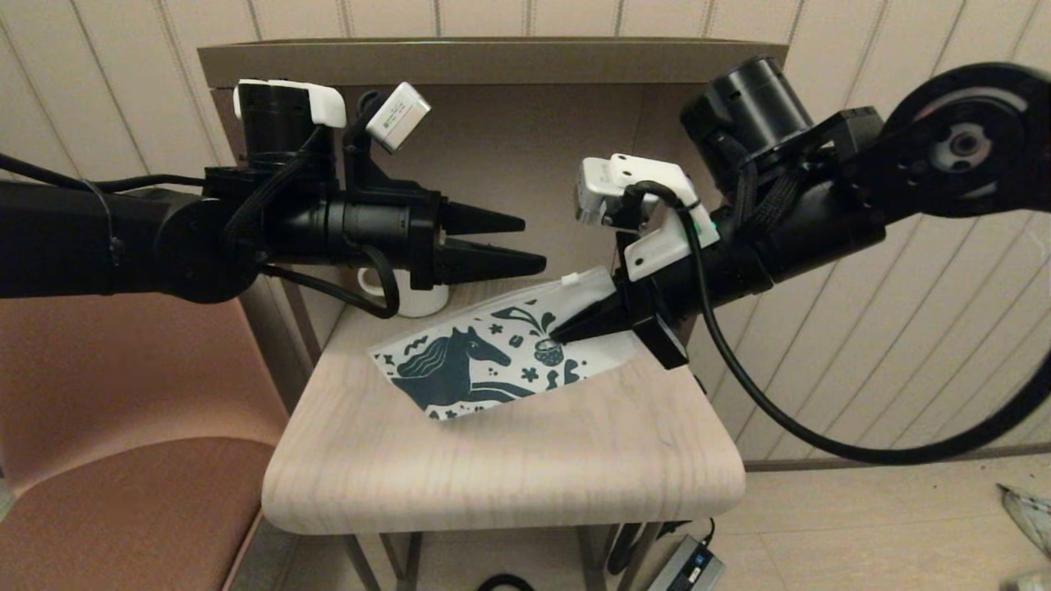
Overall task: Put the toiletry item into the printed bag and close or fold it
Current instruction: Hand it to the other hand
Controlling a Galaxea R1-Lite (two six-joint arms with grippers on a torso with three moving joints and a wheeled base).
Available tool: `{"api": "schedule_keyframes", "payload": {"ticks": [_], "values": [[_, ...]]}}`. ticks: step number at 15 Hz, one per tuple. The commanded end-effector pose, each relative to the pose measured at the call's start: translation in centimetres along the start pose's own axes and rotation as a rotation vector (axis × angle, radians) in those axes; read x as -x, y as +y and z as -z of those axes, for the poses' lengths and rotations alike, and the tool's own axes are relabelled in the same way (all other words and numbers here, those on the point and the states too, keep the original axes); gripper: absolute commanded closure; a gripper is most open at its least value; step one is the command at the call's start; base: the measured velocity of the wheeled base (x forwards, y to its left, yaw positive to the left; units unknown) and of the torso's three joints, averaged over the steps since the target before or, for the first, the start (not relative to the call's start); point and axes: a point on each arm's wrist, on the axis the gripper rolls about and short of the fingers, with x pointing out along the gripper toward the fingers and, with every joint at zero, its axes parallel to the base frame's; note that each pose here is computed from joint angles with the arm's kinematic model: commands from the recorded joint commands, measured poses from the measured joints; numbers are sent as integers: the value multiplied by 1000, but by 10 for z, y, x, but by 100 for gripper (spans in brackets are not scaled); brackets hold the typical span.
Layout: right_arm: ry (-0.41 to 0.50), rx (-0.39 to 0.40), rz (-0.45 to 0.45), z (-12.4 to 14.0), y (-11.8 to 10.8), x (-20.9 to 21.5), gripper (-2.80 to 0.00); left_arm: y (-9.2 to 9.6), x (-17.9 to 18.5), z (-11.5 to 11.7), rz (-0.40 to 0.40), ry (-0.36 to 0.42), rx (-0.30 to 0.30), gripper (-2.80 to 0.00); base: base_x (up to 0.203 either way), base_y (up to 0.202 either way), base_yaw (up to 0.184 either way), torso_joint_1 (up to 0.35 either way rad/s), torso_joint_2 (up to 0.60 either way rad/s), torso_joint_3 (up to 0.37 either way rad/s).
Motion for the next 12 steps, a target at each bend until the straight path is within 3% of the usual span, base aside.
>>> {"api": "schedule_keyframes", "payload": {"ticks": [1, 12], "values": [[-4, 5, -5, -1, -1, -4, 0, -2, 1, -5, 6, -8, -11, -280, 0, 0, 0, 0, 0, 0], [-23, -16, 15, 0, -13, -16, 0, -1, 0, 2, 2, 4, 1, -280, 0, 0, 0, 0, 0, 0]]}}
